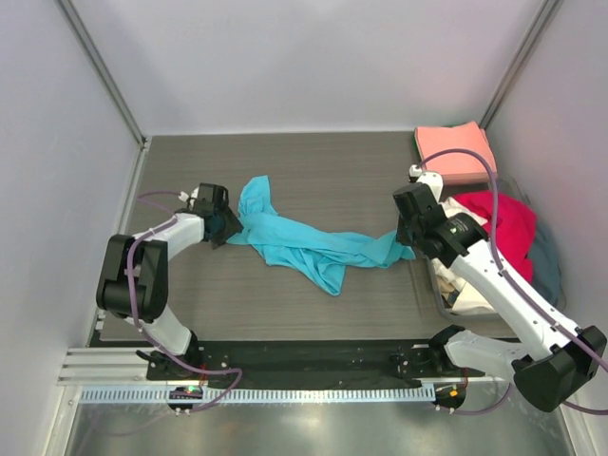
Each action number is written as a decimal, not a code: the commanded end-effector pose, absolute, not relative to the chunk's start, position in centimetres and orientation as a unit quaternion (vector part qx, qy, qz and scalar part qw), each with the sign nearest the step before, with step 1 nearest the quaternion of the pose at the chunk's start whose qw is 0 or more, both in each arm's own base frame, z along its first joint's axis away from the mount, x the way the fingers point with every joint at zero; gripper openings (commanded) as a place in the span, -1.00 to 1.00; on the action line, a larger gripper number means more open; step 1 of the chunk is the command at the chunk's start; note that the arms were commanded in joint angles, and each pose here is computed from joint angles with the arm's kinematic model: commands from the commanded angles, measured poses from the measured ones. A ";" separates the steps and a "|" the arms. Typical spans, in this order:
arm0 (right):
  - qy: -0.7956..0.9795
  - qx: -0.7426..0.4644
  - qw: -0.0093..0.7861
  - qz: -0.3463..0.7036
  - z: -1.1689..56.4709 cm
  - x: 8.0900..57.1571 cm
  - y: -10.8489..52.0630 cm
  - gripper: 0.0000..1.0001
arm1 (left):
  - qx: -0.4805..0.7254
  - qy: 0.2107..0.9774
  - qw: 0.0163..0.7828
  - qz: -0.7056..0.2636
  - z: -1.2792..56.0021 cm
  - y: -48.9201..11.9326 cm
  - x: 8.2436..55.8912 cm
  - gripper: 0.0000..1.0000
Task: Fold and stack the t-shirts
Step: Flatten the tshirt out
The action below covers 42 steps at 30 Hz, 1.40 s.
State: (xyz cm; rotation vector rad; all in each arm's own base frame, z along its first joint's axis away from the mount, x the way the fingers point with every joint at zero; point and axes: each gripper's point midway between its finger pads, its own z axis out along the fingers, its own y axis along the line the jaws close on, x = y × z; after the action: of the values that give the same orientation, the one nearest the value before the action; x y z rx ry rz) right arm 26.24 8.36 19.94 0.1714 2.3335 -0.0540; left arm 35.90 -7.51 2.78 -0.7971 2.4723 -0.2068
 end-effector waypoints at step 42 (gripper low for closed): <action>0.521 0.032 0.814 0.254 58.0 13.0 3.6 -0.98 | -0.164 0.586 0.780 -0.148 54.3 0.5 13.3 -0.99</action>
State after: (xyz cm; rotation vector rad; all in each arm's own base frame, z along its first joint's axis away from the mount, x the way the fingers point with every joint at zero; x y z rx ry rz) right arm 15.74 3.70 54.36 0.1397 1.2537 0.4882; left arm 14.78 0.19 53.35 -0.4173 1.2934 -0.3653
